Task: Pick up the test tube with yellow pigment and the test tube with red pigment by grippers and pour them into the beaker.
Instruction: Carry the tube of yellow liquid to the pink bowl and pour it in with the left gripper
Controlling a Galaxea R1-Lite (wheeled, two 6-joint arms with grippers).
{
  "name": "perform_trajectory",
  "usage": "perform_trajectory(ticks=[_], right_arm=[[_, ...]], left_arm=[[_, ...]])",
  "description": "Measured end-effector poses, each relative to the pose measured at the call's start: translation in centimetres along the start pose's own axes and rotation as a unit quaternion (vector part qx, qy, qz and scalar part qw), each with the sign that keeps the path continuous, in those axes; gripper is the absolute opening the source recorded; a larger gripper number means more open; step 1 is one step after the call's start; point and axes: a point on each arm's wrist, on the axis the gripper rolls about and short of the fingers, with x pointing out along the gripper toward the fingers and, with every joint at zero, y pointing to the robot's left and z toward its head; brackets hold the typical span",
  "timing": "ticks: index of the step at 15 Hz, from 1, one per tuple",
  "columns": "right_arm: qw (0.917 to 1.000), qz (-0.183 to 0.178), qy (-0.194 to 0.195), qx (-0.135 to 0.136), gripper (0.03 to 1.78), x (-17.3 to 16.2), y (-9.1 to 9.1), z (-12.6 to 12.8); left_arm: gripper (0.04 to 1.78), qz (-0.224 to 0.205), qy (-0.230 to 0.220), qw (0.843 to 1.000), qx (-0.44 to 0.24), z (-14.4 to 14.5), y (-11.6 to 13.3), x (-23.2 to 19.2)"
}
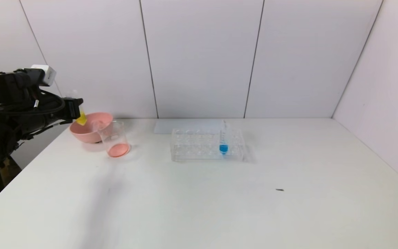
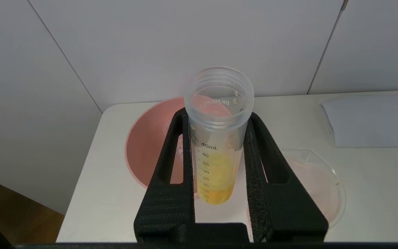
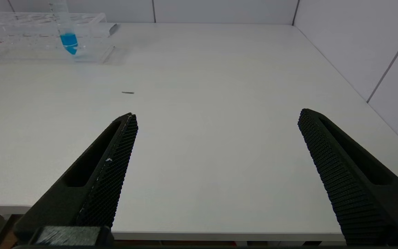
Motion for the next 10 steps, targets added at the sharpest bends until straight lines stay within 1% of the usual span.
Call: perform_trajectory(ticks=[3, 10], right_arm=[[1.0000, 0.000, 0.000, 0.000, 1.70, 0.00, 0.00, 0.00], [1.0000, 0.000, 0.000, 0.000, 1.70, 0.00, 0.00, 0.00]], left_arm=[[0.44, 0.000, -0.008, 1.000, 0.005, -0.44, 0.00, 0.29], [0.44, -0.003, 0.001, 1.000, 0.007, -1.12, -0.02, 0.88]])
